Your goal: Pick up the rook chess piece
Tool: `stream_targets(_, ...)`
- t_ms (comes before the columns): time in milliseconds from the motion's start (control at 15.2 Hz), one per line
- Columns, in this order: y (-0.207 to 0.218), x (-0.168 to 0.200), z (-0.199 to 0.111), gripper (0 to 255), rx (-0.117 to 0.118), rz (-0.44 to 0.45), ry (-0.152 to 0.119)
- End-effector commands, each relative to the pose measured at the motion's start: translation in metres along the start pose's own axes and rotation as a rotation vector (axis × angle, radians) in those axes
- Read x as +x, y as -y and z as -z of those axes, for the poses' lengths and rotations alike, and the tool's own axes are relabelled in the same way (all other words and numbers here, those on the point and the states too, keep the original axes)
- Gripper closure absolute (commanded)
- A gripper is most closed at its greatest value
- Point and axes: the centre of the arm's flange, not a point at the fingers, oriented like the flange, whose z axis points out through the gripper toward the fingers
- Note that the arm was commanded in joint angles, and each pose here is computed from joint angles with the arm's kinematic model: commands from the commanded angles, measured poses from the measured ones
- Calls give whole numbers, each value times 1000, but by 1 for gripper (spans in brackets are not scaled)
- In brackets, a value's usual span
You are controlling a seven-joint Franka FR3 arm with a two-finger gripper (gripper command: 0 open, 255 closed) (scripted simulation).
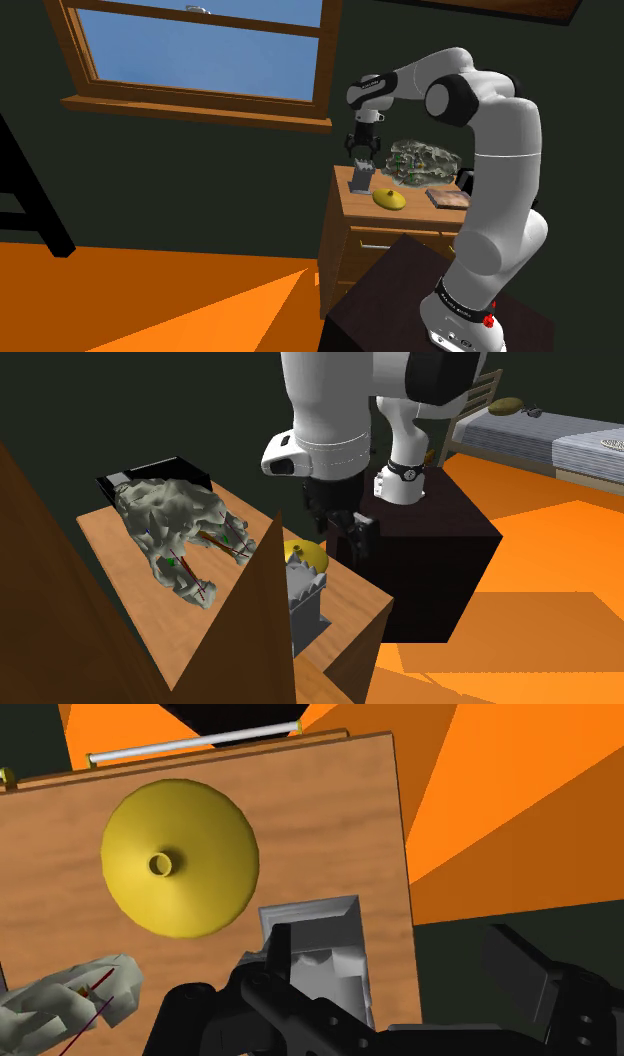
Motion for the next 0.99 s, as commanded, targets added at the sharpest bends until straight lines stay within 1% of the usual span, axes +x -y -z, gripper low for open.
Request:
stream_targets(0, -8, 24, -14, 0, 1, -51, 18)
stream_targets(66, -10, 28, -16, 0, 2, -58, 21)
stream_targets(528, -7, 36, -55, 0, 2, -58, 21)
stream_targets(660, -7, 36, -55, 0, 2, -58, 21)
stream_targets(726, -7, 36, -55, 255, 2, -58, 21)
stream_targets(924, -6, 36, -55, 255, 2, -58, 21)
